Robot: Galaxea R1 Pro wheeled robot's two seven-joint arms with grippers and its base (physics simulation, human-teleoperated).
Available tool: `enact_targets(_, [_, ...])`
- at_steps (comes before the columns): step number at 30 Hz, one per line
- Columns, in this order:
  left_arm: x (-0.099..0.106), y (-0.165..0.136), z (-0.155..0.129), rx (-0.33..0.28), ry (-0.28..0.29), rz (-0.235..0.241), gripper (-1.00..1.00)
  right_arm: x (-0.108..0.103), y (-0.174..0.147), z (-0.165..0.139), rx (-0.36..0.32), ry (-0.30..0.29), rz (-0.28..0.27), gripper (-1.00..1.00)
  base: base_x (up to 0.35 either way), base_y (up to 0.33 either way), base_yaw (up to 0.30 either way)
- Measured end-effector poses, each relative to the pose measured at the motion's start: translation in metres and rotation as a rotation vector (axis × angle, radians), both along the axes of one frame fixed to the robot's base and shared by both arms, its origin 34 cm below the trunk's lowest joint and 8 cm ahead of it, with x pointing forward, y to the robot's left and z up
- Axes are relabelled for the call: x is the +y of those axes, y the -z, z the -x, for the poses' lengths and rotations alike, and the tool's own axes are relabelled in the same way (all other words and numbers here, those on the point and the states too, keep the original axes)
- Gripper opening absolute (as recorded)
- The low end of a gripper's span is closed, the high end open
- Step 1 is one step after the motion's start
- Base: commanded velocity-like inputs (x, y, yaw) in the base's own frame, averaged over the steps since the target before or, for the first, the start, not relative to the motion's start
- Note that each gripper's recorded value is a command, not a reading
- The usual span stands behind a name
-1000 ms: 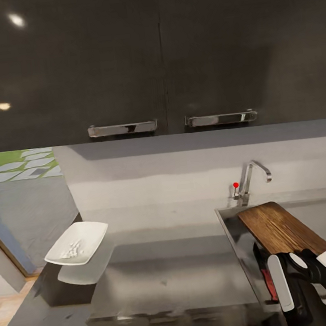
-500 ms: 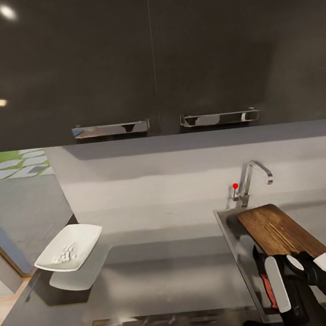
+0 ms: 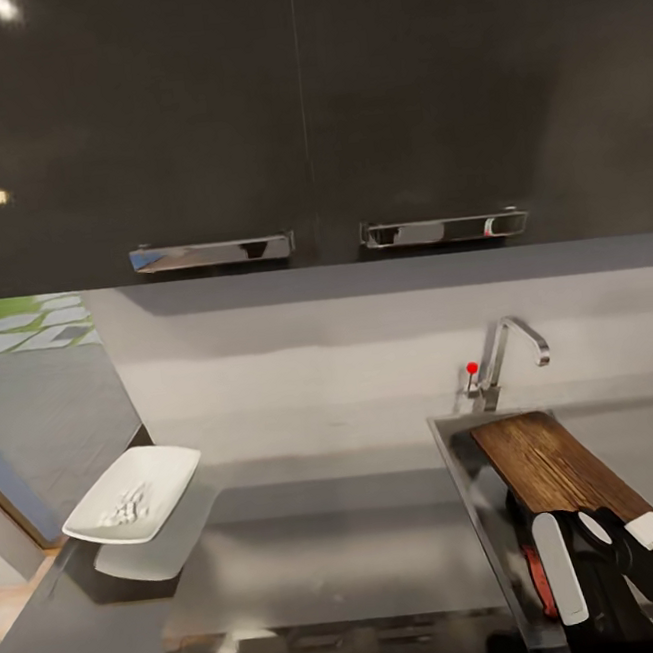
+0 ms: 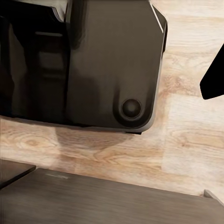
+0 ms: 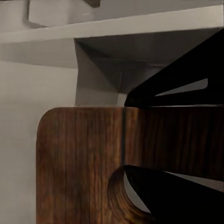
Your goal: In the kitchen, take the Vidalia onion out of the sink, dice it on the chopping board with the paring knife, put the diced onion into the bowl on the countertop, then place both the paring knife and the chopping board into the sink.
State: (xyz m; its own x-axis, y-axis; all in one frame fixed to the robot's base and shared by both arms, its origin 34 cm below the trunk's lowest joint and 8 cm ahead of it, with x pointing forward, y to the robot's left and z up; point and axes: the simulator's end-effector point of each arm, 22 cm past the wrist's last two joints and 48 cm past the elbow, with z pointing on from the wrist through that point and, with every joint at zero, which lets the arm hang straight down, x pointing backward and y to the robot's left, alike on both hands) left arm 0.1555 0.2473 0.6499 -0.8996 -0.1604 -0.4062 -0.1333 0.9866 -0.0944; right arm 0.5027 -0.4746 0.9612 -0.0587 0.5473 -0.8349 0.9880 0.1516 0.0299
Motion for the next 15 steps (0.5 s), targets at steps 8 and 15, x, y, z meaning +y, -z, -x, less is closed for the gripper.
enact_targets(8, [0.0000, 0.0006, 0.0045, 0.013, 0.000, 0.000, 1.00, 0.0012, 0.0060, 0.0002, 0.013, 0.000, -0.004, -1.00, 0.051, -0.030, 0.000])
enact_targets(15, [-0.0007, 0.0010, 0.0083, 0.024, 0.000, 0.001, 1.00, 0.0011, 0.0104, 0.0008, 0.024, 0.000, -0.003, -1.00, 0.000, 0.000, 0.000])
